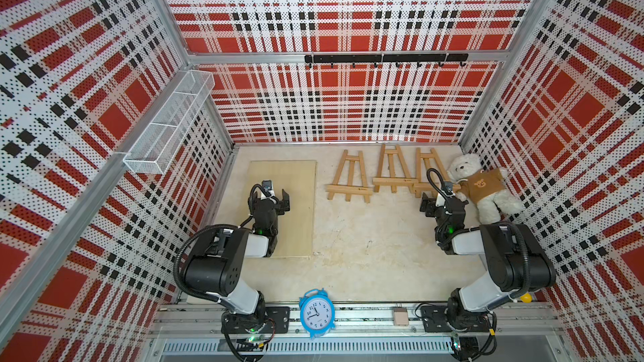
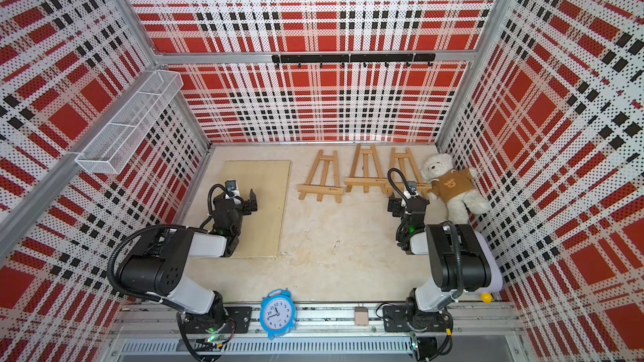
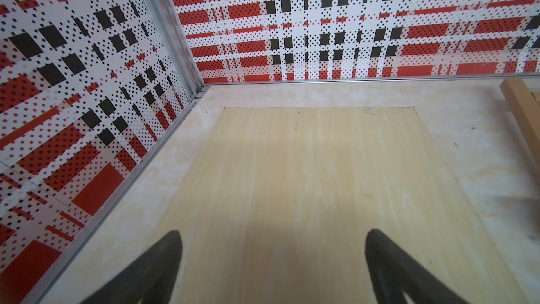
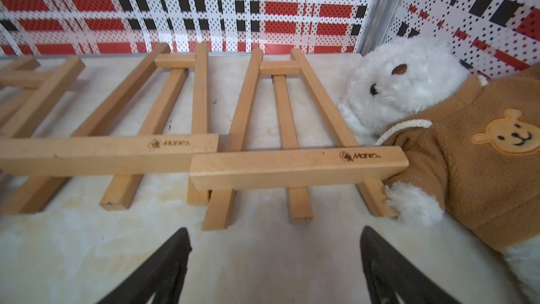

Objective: Disassemble the easel
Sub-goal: Reset both arms

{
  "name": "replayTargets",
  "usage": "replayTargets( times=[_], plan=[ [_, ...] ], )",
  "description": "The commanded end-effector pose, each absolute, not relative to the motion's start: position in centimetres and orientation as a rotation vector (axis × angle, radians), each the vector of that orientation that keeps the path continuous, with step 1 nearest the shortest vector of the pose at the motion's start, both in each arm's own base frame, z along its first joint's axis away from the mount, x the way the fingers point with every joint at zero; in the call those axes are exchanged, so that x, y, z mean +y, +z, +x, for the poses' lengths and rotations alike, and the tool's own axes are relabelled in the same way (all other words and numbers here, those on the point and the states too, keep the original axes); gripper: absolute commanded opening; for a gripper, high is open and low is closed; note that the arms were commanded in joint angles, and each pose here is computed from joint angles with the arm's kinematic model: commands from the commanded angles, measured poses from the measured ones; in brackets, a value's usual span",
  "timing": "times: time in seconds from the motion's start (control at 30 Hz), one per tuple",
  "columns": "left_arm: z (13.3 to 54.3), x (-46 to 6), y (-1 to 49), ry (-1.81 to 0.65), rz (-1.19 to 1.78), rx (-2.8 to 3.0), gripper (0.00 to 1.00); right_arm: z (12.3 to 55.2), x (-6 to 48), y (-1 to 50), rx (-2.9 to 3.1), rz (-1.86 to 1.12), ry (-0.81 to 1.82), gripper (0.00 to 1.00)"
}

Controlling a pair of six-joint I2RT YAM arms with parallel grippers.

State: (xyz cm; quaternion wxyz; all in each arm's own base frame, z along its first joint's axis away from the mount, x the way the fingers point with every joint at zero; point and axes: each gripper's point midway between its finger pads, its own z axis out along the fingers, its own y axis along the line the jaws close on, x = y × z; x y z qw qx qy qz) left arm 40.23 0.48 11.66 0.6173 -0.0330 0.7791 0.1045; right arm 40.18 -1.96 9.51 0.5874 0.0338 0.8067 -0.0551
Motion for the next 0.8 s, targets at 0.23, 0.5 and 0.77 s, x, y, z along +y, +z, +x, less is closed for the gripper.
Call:
replayTargets(
  times=[0.23, 0.5, 0.77],
  plan=[
    [40.3, 0.4, 12.2, 0.238, -0.077, 1.769, 0.99, 40.6, -1.6, 10.9, 1.821, 0.060, -0.110, 1.00],
    [40.3, 0.4, 12.3, 0.238, -0.079, 1.768, 0.99, 40.8, -0.4, 10.8, 1.833, -0.014, -0.076, 1.00],
    [40.3, 0.4, 12.2, 0.238, -0.079, 1.768, 0.99, 40.9, 0.3, 10.8, 1.837, -0.053, -0.052, 1.00]
  ],
)
